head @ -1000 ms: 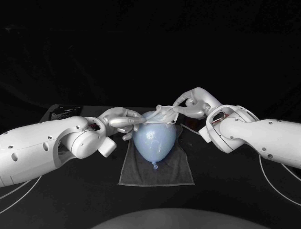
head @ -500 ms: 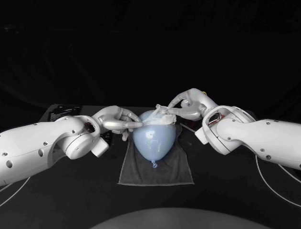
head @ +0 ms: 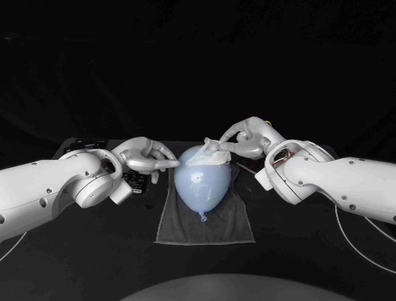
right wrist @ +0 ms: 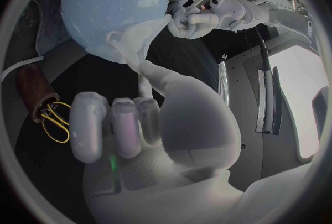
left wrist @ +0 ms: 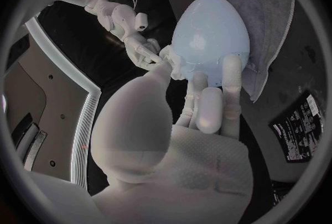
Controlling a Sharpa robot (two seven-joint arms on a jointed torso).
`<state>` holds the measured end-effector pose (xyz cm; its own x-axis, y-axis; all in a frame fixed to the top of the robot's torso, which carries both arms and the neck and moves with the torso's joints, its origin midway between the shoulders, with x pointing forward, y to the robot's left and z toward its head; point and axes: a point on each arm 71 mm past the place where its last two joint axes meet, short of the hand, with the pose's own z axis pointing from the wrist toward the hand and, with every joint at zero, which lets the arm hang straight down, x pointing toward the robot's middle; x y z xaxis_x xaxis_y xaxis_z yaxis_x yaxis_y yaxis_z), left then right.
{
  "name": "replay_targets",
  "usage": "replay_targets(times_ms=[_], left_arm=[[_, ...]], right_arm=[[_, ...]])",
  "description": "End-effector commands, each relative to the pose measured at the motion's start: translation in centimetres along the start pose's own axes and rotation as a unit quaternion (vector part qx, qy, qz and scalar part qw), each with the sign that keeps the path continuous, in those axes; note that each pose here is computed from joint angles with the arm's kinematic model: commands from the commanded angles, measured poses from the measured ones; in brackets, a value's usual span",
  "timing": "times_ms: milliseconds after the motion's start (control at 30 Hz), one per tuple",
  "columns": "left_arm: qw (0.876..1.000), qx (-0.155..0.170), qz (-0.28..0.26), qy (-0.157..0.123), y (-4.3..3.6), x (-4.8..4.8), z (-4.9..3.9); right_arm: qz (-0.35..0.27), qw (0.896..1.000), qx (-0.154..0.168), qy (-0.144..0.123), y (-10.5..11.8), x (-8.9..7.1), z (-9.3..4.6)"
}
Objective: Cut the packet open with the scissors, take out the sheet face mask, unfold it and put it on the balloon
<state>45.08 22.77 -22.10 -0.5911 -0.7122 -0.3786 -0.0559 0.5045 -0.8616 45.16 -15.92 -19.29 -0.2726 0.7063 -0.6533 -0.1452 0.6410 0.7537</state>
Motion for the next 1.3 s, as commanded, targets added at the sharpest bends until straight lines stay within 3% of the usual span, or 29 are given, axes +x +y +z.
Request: replay_targets(times_ms=[33,300,567,1067,1300], left_arm=[[1.000,0.026,0.007,0.002,-1.06,0.09,0.13],[0.996,0.081,0.027,-0.034,-3.76,0.62,1.59],[0.989,0.094,0.097,-0.061,-5.61,1.10,3.57],[0.981,0.045,0.165,-0.095,-7.36,2.10,6.41],[0.980,0.026,0.178,-0.082,-7.69,2.74,7.18]], right_arm=[[0.006,1.000,-0.005,-0.004,0.1,0.0,0.0],[0.011,1.000,-0.006,-0.007,0.2,0.0,0.1],[0.016,1.000,-0.008,-0.006,0.3,0.1,0.1],[0.019,1.000,-0.011,-0.004,0.6,0.3,0.0],[0.020,1.000,-0.013,-0.004,0.8,0.4,-0.1]])
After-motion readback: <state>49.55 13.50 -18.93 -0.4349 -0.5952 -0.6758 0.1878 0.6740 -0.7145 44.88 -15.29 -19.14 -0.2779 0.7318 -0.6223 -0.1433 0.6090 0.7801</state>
